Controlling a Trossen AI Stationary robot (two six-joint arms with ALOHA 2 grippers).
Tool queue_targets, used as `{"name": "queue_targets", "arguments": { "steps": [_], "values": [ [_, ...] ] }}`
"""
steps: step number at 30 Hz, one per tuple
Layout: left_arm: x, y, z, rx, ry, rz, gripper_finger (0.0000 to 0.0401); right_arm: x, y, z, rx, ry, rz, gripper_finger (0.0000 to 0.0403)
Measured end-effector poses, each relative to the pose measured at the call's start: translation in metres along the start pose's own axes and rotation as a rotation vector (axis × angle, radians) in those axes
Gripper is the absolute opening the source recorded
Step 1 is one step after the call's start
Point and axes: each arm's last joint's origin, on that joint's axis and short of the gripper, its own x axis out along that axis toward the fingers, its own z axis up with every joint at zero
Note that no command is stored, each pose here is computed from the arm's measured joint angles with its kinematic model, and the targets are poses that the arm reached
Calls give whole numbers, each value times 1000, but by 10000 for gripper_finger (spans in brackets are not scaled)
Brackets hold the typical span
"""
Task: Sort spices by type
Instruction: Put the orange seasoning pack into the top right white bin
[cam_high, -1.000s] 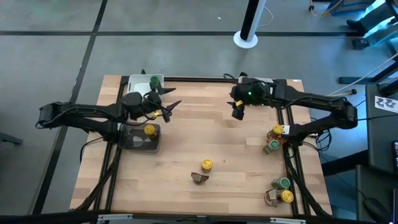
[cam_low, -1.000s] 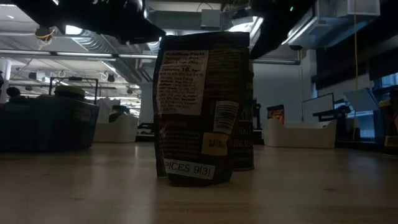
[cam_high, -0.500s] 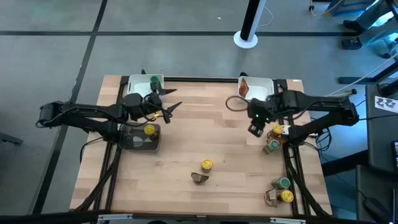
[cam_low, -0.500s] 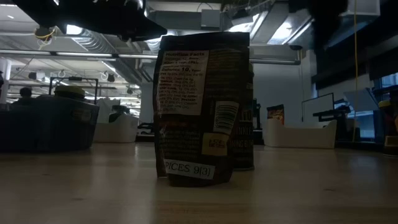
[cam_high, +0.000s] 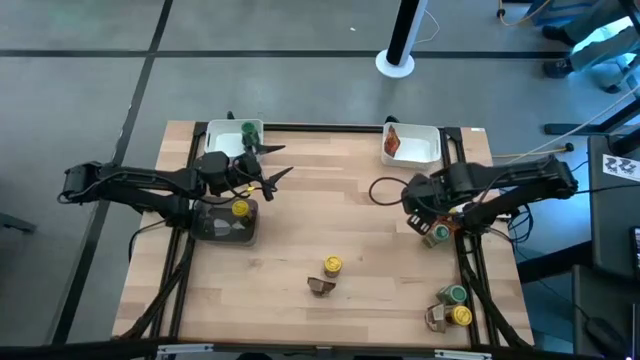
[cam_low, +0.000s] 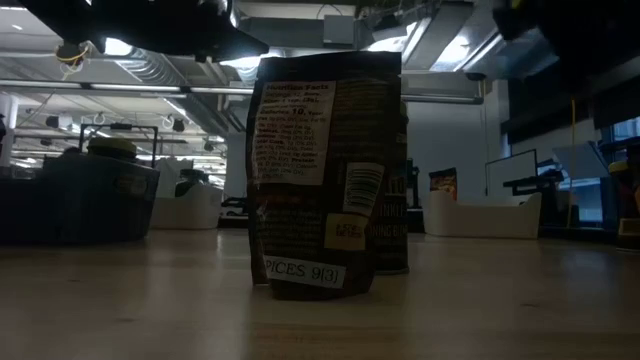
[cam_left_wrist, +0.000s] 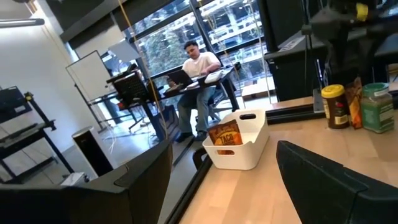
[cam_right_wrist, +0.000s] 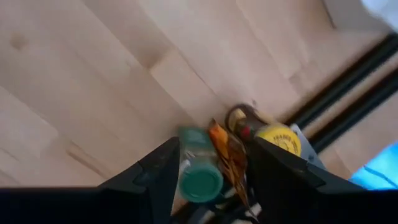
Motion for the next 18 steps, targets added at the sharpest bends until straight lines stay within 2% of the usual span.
{"name": "queue_targets", "arguments": {
  "steps": [6, 13, 18],
  "values": [
    [0, 0, 0, -2, 1, 0, 275, 24, -8, -12, -21, 94, -25, 198],
    [0, 0, 0, -2, 0, 0, 275, 40, -18, -25, 72, 159, -38, 198],
    [0, 0, 0, -3, 0, 0, 275, 53, -20, -29, 86, 213, -68, 198]
  ]
}}
